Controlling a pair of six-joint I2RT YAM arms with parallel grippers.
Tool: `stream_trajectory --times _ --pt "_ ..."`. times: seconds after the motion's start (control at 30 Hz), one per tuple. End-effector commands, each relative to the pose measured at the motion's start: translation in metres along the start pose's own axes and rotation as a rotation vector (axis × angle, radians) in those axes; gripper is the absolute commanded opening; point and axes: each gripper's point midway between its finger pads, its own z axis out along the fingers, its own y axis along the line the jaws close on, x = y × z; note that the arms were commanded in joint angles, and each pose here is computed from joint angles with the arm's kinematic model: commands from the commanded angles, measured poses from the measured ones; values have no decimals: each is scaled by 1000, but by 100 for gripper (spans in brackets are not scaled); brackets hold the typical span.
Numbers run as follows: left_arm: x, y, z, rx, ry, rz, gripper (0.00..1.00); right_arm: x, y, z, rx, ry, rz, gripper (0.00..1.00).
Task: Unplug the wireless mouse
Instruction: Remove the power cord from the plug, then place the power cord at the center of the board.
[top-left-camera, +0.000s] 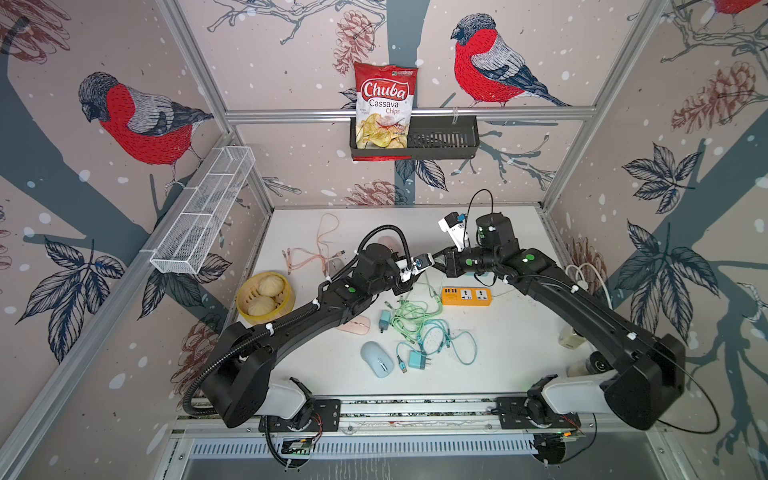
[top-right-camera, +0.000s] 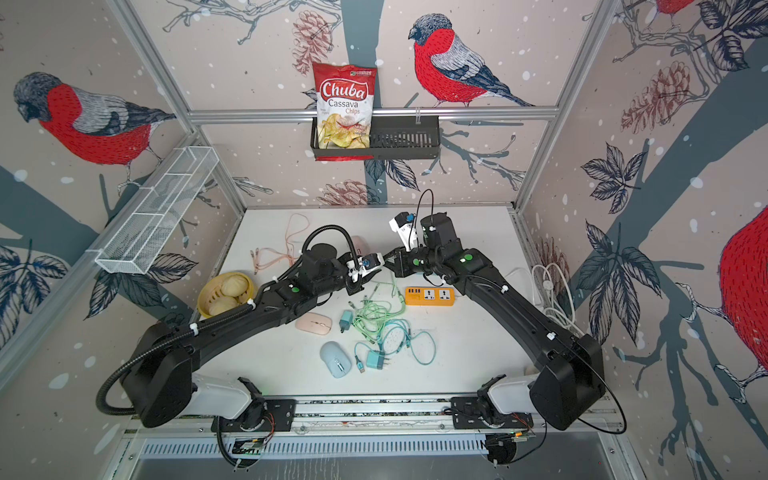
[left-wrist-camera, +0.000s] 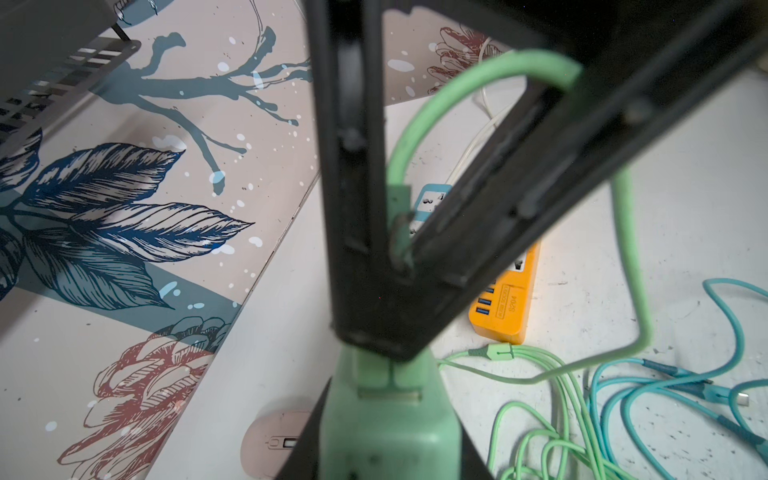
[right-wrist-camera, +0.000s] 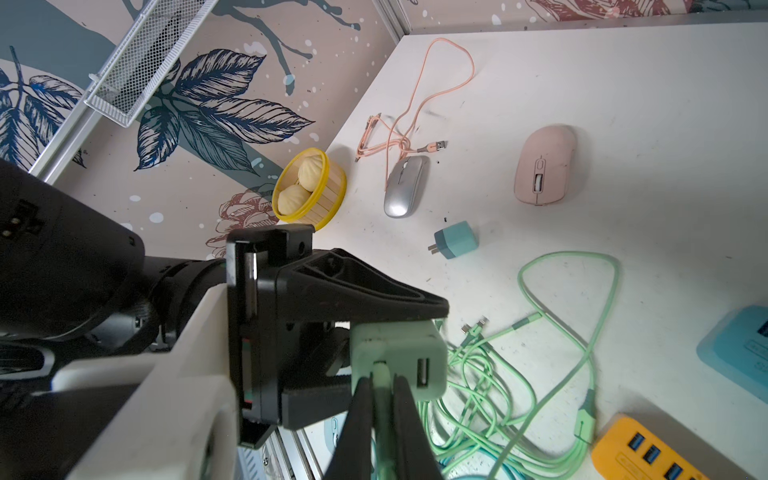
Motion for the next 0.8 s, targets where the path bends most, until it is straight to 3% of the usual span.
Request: stream_trajectory --times 0.0,0.17,0.5,0.63,0.77 --pt "11 4 1 -22 49 13 0 -28 -4 -21 50 -101 -29 0" --pt "14 4 2 -25 59 12 0 -51 -13 -51 97 -177 -29 0" --pt "18 17 1 -67 82 -8 0 -65 -31 -70 169 -232 -16 0" --pt "19 53 -6 -191 99 -105 0 -67 -51 -57 221 -228 6 0" --pt "36 101 -13 -312 147 -267 0 -62 -73 -16 229 -187 56 0"
